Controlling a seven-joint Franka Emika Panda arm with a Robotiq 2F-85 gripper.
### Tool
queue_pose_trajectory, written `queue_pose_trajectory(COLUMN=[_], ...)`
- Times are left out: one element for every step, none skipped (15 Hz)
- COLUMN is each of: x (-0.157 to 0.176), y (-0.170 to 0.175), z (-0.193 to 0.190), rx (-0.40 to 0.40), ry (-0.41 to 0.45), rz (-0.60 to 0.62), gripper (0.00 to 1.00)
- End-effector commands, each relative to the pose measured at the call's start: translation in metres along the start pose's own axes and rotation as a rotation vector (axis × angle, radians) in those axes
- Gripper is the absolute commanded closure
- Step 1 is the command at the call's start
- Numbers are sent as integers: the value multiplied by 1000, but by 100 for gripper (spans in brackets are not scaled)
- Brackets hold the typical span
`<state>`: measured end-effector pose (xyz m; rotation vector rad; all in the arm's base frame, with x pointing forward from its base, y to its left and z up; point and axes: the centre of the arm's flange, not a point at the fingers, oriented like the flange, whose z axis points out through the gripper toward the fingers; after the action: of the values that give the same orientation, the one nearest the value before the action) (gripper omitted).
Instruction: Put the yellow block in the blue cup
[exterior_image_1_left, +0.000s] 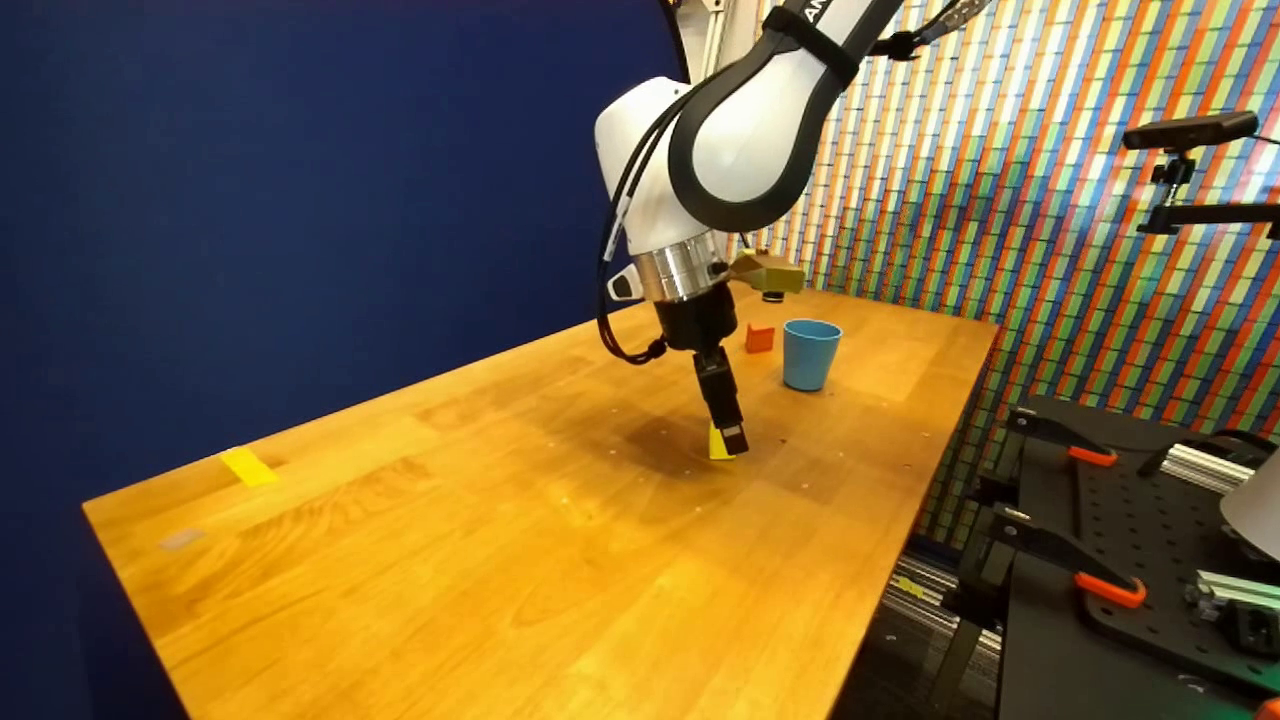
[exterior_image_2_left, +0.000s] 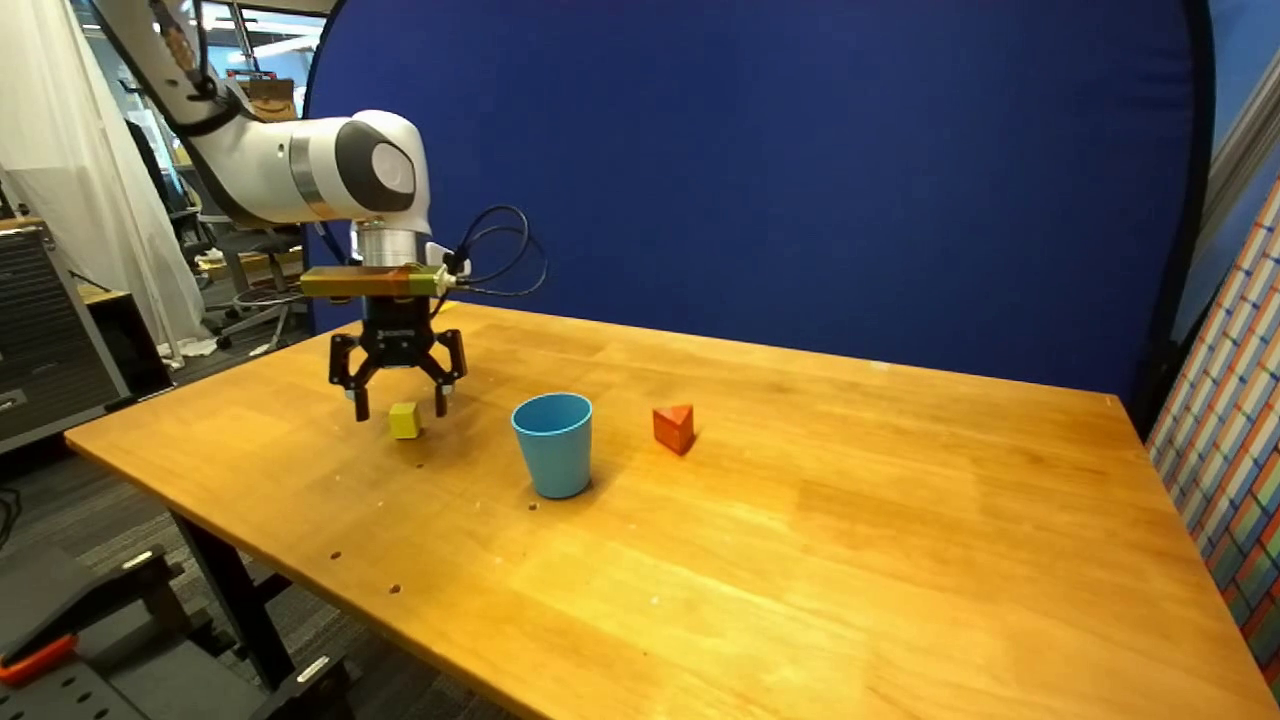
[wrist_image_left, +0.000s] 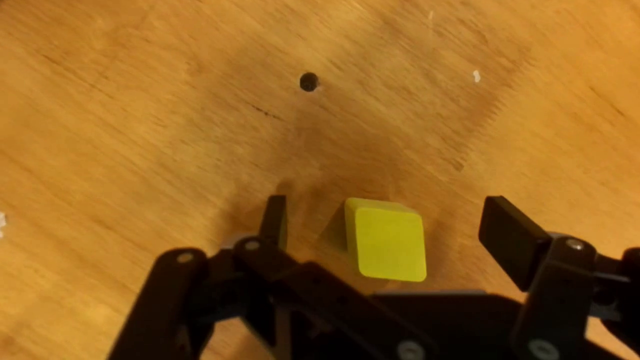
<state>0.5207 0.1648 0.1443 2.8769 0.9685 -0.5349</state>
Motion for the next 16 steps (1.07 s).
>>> queue_pose_trajectory(x=[22, 23, 22, 18, 7, -8, -21, -40, -60, -78, -91, -108, -124, -140, -156, -173], y=[-3, -3, -4, -5, -3, 0, 3, 9, 17, 24, 31, 39, 46, 52, 57, 63], z=[4, 5, 4, 2, -3, -8, -12, -18, -25, -33, -40, -48, -59, -70, -81, -91], rx=[-51, -56, -55, -49, -40, -38, -35, -32, -32, -38, -57, -68, -71, -74, -76, -81], ry=[-13, -15, -15, -11, -7, -4, 0, 2, 6, 13, 25, 31, 54, 71, 88, 106], rz=[21, 29, 39, 56, 78, 117, 151, 200, 261, 308, 364, 416, 466, 512, 554, 600], gripper=[26, 30, 40, 47, 56, 63, 70, 78, 85, 89, 86, 87, 87, 87, 87, 87])
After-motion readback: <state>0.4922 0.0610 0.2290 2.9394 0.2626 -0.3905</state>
